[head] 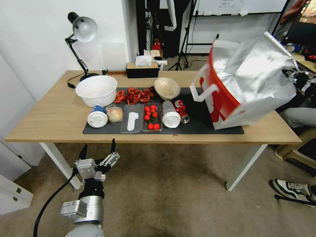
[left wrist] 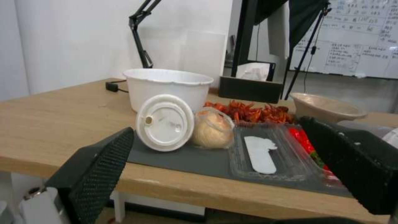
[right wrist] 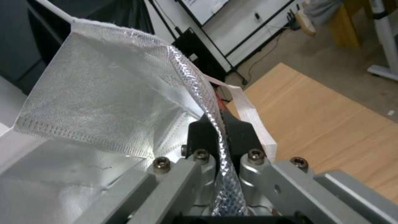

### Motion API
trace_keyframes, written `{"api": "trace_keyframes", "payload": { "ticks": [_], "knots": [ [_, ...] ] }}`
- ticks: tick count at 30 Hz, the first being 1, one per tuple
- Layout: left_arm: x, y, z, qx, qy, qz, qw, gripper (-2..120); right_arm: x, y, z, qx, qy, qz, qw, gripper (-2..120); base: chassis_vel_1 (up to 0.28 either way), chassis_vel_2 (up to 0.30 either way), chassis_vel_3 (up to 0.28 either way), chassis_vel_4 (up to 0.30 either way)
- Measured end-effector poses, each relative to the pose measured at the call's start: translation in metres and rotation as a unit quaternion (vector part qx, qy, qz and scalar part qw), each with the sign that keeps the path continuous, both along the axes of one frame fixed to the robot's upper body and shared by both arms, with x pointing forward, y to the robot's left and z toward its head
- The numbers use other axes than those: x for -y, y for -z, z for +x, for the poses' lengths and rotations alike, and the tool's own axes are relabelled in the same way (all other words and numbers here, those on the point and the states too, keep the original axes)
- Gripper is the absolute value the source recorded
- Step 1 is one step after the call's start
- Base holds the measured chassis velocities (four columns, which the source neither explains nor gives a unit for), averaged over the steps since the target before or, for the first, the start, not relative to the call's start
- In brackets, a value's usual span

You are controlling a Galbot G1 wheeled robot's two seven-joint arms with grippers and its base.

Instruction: Pick up the food delivery bag from the floor and place it on the table.

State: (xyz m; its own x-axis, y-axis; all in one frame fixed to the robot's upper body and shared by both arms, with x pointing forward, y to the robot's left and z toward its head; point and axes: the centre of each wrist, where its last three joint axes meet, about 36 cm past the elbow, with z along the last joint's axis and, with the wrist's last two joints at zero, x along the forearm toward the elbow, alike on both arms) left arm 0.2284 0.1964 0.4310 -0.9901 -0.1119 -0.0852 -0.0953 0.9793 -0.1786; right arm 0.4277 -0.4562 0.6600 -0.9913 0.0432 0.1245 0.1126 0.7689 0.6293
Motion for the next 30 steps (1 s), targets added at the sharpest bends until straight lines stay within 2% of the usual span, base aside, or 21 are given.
{"api": "trace_keyframes", "payload": {
  "ticks": [13, 16, 17, 20, 21, 23, 24, 26, 28, 29, 30],
  "knots": [
    [-0.0006, -0.0027, -0.0004, 0.005, -0.003, 0.001, 1.0000, 100, 0.0021, 0.0031, 0.0009, -0.013, 0.016, -0.016, 1.000, 0, 0.000, 0.000, 0.000, 0.000],
    [-0.0006, -0.0031, -0.0008, 0.005, -0.004, 0.000, 1.0000, 100, 0.0031, 0.0050, 0.0018, -0.016, 0.021, -0.025, 0.999, 15, 0.000, 0.000, 0.000, 0.000],
    [-0.0006, -0.0031, -0.0008, 0.005, -0.004, 0.000, 1.0000, 100, 0.0031, 0.0050, 0.0018, -0.016, 0.021, -0.025, 0.999, 15, 0.000, 0.000, 0.000, 0.000],
    [-0.0002, -0.0031, -0.0008, 0.005, -0.004, 0.000, 1.0000, 100, 0.0030, 0.0044, 0.0025, -0.016, 0.020, -0.031, 0.999, 30, 0.000, 0.000, 0.000, 0.000],
    [-0.0002, -0.0031, -0.0008, 0.005, -0.004, 0.000, 1.0000, 100, 0.0030, 0.0044, 0.0025, -0.016, 0.020, -0.031, 0.999, 30, 0.000, 0.000, 0.000, 0.000],
    [0.0000, -0.0034, -0.0002, 0.006, -0.004, -0.001, 1.0000, 100, 0.0038, 0.0046, 0.0031, -0.017, 0.021, -0.034, 0.999, 39, 0.000, 0.000, 0.000, 0.000],
    [-0.0001, -0.0030, 0.0001, 0.006, -0.004, 0.000, 1.0000, 100, 0.0043, 0.0050, 0.0035, -0.017, 0.023, -0.038, 0.999, 45, 0.000, 0.000, 0.000, 0.000],
    [0.0000, -0.0027, 0.0004, 0.006, -0.004, 0.000, 1.0000, 100, 0.0048, 0.0054, 0.0038, -0.017, 0.025, -0.041, 0.999, 48, 0.000, 0.000, 0.000, 0.000],
    [-0.0001, -0.0025, 0.0010, 0.006, -0.004, 0.000, 1.0000, 100, 0.0049, 0.0053, 0.0042, -0.013, 0.026, -0.049, 0.998, 59, 0.000, 0.000, 0.000, 0.000],
    [-0.0001, -0.0025, 0.0010, 0.006, -0.004, 0.000, 1.0000, 100, 0.0049, 0.0053, 0.0042, -0.013, 0.026, -0.049, 0.998, 59, 0.000, 0.000, 0.000, 0.000],
    [-0.0001, -0.0025, 0.0012, 0.005, -0.003, 0.000, 1.0000, 100, 0.0049, 0.0050, 0.0043, -0.010, 0.026, -0.053, 0.998, 64, 0.000, 0.000, 0.000, 0.000]
  ]
}}
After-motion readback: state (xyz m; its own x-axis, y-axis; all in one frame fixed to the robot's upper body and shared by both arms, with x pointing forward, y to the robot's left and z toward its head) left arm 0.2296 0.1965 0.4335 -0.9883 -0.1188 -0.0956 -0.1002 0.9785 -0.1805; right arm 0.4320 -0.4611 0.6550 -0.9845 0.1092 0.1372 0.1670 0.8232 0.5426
